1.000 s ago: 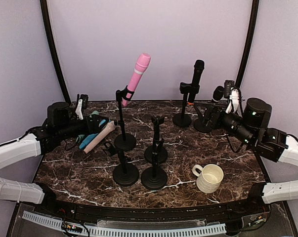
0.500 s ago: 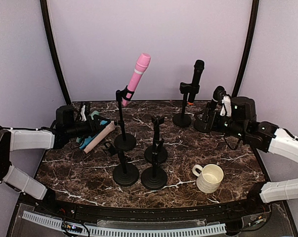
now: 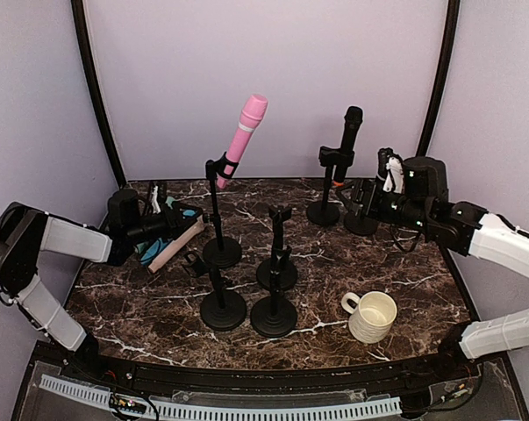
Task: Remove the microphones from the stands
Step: Unscrew the knob on the microphone stand.
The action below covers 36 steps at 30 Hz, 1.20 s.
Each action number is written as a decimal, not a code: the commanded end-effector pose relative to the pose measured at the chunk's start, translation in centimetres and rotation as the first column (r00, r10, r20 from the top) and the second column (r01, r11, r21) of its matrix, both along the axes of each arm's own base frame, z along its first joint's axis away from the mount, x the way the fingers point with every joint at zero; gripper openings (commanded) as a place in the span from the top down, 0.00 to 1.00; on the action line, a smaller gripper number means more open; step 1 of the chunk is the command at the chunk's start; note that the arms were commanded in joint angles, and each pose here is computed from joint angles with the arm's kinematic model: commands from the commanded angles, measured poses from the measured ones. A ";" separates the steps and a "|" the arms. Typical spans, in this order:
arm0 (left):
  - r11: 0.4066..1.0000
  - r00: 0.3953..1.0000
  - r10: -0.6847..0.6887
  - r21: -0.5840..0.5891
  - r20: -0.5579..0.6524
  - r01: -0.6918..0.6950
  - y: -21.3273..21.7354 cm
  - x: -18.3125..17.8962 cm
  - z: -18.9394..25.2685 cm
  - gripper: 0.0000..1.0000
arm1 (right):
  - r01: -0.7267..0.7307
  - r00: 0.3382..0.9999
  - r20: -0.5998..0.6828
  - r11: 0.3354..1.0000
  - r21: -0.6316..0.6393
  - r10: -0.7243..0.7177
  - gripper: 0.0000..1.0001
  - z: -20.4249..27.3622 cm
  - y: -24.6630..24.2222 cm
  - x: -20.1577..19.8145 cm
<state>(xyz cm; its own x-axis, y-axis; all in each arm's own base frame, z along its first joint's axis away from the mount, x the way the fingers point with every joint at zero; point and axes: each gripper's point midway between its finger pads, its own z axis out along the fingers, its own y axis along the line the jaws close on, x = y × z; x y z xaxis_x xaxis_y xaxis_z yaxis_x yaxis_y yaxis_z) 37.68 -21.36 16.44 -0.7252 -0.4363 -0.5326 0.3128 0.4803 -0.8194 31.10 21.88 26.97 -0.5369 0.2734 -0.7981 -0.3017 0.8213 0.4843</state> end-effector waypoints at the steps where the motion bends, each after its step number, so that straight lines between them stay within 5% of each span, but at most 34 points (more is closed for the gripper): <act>1: 0.997 0.995 -0.025 -0.064 0.094 0.031 -0.6 1.0 2.9 0.47 | 0.002 1.000 0.029 0.999 0.041 -0.003 0.07 2.0 0.2 0.7; 19: 0.996 0.995 -0.062 -0.052 0.078 0.066 -1.5 2.4 1.1 0.47 | -0.020 1.000 0.000 0.998 0.058 0.020 0.08 1.9 0.8 1.2; 36: 0.995 0.996 -0.077 -0.063 0.048 0.080 -1.7 2.1 0.1 0.70 | -0.020 1.000 -0.003 0.998 0.059 0.021 0.08 1.9 0.8 1.3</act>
